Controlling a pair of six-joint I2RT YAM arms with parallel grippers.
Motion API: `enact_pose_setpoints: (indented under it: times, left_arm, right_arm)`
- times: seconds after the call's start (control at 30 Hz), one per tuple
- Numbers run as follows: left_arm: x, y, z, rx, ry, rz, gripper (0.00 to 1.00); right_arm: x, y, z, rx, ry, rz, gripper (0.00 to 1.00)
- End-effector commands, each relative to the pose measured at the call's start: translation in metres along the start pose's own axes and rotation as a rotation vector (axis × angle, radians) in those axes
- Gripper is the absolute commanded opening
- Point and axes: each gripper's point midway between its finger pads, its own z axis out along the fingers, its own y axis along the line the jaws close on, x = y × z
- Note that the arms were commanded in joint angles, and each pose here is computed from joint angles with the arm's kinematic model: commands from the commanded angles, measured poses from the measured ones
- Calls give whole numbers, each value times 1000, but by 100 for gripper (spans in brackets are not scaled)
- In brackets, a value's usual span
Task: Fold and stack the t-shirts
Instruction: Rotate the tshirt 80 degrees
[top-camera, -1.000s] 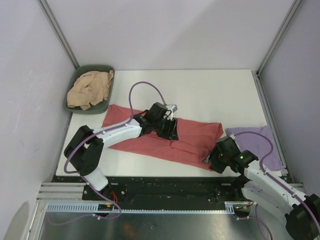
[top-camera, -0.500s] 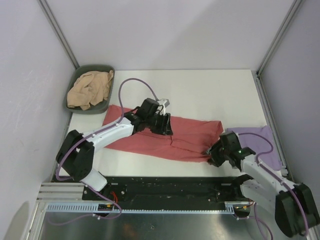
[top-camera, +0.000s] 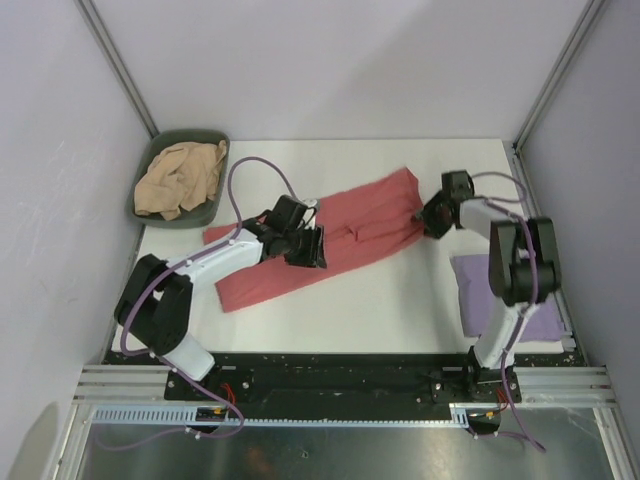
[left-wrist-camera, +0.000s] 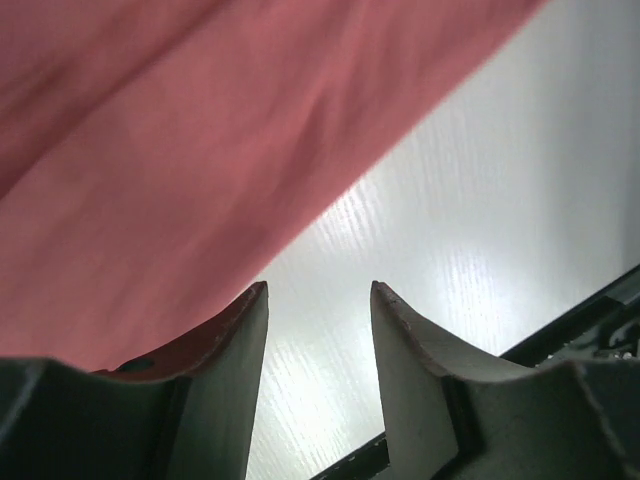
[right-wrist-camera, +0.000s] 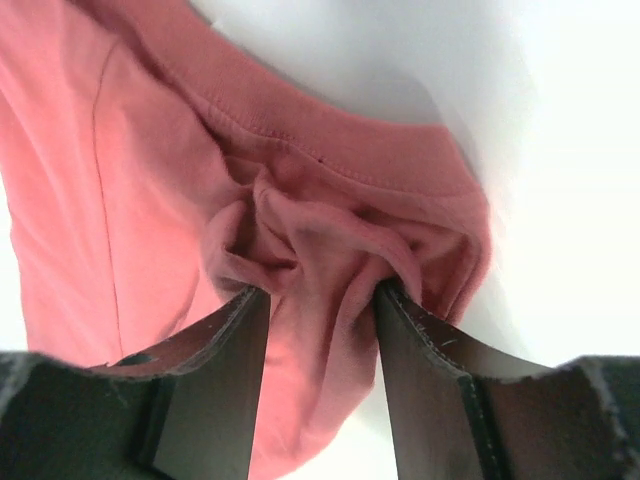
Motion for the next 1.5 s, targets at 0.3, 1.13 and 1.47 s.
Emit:
enact_pose_setpoints:
  times: [0.3,1.13,1.47]
  left_arm:
    - [1,48,3,-237,22,32,45]
    - [56,44,39,-298,215,111,34]
    - [68,-51,73,-93,285,141,32]
  right_arm:
    - [-113,82,22,15,-109,-320,57]
    - [-104,37,56,71,-74,-193,47]
    - [-166,28,84,129,-177,-174,43]
